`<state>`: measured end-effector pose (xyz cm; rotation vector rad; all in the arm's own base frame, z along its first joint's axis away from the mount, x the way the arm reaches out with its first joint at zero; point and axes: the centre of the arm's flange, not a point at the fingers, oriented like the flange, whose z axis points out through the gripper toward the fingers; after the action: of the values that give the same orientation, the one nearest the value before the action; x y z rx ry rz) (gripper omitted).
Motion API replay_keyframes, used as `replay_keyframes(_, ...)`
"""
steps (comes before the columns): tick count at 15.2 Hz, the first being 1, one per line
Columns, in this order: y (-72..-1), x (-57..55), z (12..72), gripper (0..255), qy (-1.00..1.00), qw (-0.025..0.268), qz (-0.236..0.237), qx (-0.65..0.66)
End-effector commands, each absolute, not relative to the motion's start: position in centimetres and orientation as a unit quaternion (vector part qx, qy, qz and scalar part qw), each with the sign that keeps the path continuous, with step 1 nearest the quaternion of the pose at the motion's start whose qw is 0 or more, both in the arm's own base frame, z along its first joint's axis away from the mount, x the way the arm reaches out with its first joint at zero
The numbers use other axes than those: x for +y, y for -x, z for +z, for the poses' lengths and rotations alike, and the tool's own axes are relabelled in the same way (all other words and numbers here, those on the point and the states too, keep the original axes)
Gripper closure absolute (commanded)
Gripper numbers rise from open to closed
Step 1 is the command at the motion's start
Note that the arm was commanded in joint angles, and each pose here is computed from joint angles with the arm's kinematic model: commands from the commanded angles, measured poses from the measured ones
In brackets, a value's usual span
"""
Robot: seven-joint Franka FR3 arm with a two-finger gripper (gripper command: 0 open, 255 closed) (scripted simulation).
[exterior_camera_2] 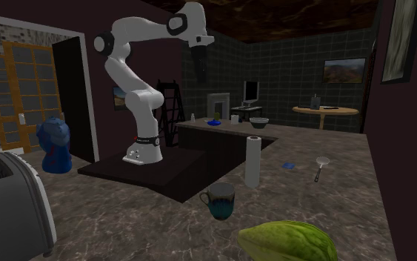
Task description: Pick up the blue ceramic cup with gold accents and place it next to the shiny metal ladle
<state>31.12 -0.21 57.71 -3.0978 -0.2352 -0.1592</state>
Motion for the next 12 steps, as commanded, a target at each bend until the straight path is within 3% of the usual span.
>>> replay_keyframes(1, -31.1, -0.2, 57.7, 0, 0.996, 0.015, -0.051, -0.076)
replay_keyframes(12, -37.5, -10.3, 49.1, 0, 0.997, 0.020, -0.042, -0.054)
